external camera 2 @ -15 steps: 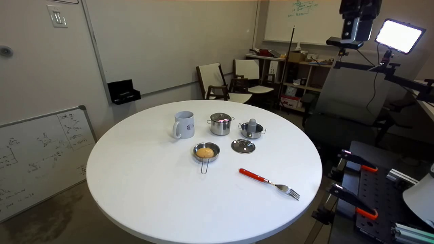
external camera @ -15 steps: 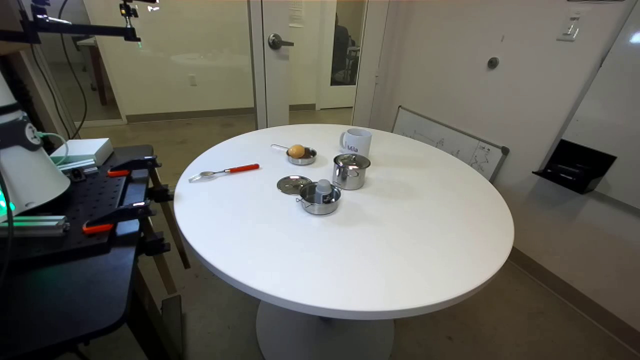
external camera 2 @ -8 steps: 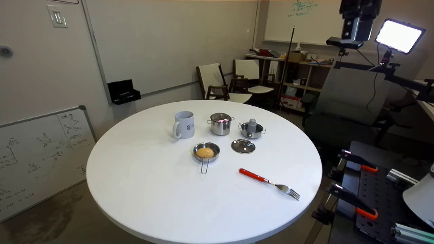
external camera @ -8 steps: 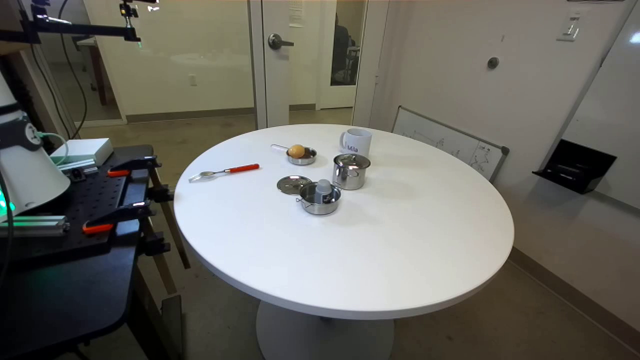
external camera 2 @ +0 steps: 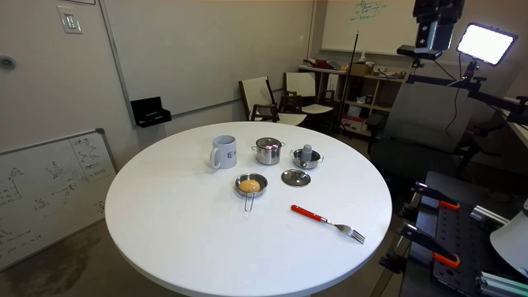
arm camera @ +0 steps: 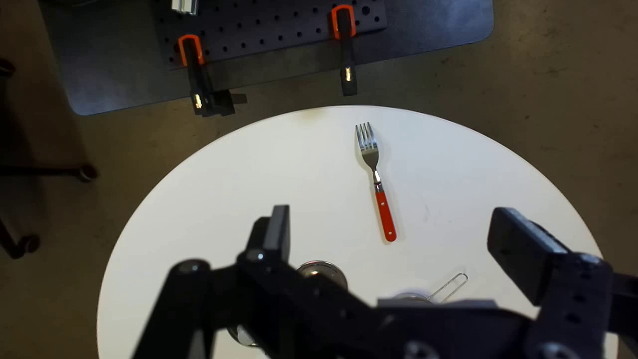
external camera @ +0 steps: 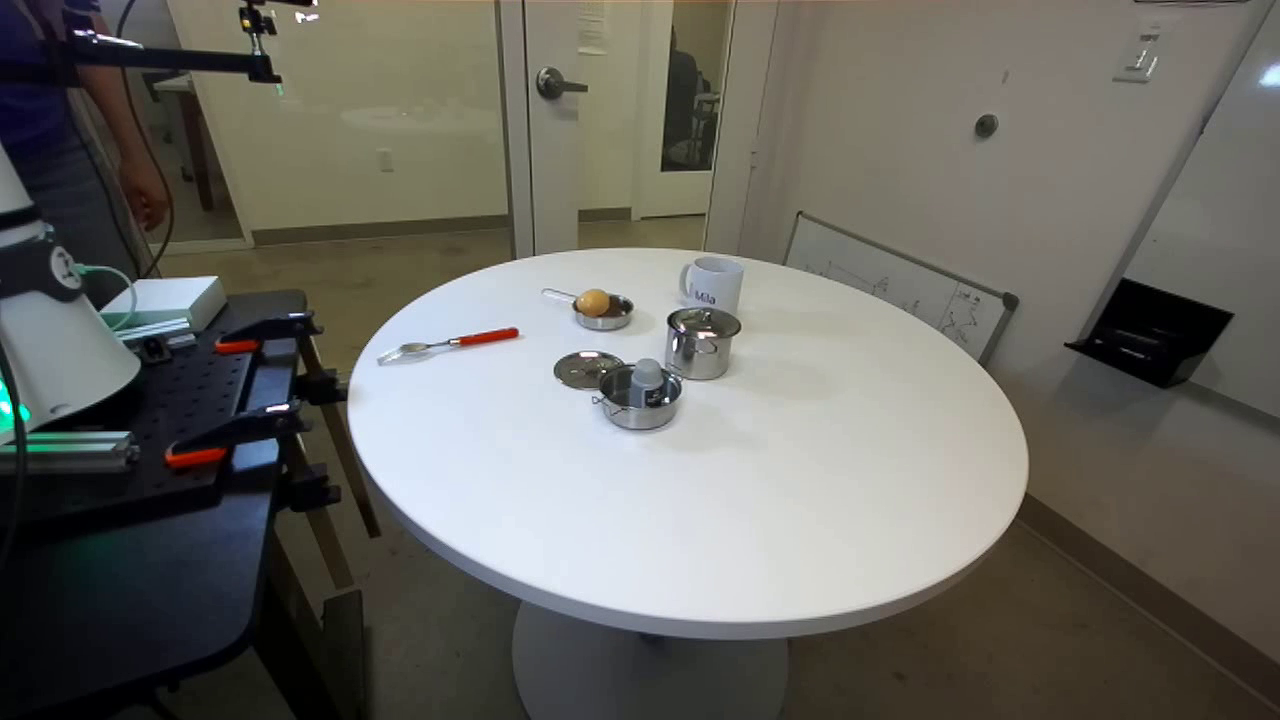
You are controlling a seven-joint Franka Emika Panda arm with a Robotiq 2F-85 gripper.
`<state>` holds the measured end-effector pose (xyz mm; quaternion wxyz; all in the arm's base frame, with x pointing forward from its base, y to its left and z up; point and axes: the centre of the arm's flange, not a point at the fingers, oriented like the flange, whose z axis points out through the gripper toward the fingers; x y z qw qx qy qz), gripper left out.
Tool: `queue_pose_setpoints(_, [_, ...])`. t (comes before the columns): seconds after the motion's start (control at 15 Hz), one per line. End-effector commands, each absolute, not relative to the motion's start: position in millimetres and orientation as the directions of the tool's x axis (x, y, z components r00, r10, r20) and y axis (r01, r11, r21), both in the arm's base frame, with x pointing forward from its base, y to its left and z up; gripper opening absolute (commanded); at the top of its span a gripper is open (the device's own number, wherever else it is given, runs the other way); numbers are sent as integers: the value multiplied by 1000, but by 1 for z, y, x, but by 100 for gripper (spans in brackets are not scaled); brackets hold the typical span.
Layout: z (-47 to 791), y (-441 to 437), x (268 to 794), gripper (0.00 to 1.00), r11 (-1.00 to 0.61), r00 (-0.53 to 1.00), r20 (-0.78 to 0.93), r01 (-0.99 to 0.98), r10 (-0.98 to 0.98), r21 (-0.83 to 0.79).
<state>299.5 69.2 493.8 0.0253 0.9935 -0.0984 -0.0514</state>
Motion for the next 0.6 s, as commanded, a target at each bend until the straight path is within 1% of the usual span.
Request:
queue_pose_setpoints(0.0, [494,69,299,100,-979,975,-97,-193,-198,60])
queue_pose_setpoints(0.13, [493,73,303,100,-979,975,-106,-189,-197,78])
queue_pose_setpoints(0.27, [490,72,313,100,-988,986,-97,-126,-134,86])
queue_pose_setpoints(0.53, [474,73,356,100,-992,990,-109,104,95,75])
